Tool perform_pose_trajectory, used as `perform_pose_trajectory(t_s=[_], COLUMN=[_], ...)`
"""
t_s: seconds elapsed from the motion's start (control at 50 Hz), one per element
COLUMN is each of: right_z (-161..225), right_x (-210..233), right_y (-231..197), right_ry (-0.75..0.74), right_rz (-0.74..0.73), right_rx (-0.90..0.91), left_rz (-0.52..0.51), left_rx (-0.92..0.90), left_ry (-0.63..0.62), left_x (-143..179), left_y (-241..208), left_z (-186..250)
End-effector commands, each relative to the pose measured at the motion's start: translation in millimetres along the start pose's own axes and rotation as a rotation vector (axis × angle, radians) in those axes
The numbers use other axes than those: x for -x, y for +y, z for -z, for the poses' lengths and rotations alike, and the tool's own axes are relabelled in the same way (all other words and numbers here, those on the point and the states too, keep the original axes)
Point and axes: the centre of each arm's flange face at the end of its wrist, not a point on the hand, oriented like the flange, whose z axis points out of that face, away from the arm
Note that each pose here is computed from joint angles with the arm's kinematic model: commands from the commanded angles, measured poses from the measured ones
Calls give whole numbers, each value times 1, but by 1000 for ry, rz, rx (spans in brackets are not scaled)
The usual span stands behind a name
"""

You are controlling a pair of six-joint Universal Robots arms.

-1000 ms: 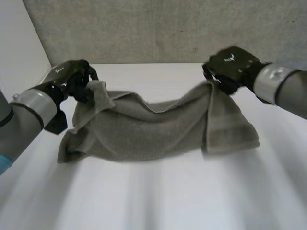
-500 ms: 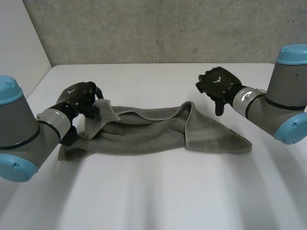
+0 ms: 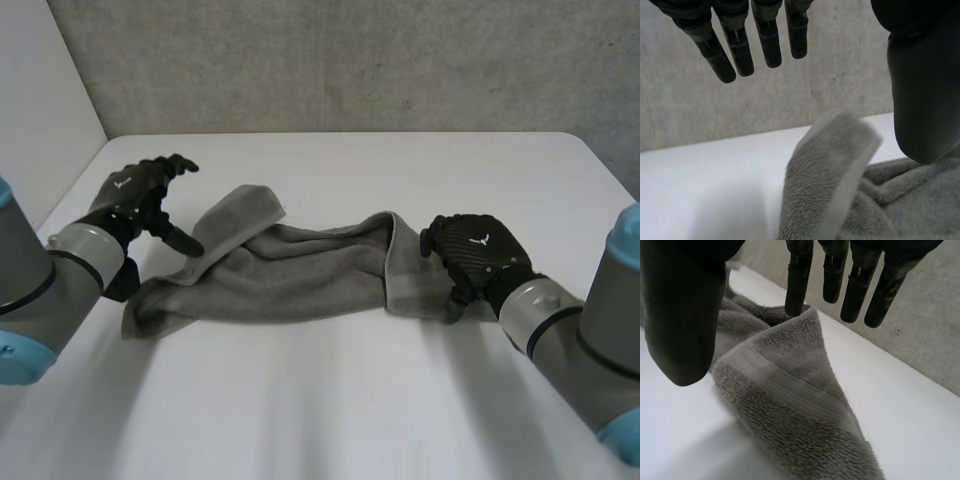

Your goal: Fold the towel.

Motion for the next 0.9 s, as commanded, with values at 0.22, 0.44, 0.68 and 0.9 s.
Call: perform_pose_trajectory(t_s=[0.22,0.44,0.68,0.9], right_z=[-26,-46,-62,-73], right_x=[44,47,39,35], right_y=[33,45,47,50], right_ry=[-31,10,62,89], right_rz=[4,23,70,69], right_rx=[-2,-12,-19,-21], left_rz=[-213,-415,-418,-452], left_rx=[42,11,-29,-10], left_ry=[142,-41,-44,-43], left_x=[-63,-48,-45,-42], left_y=[31,48,53,71], left_z=[-6,-65,-96,-116])
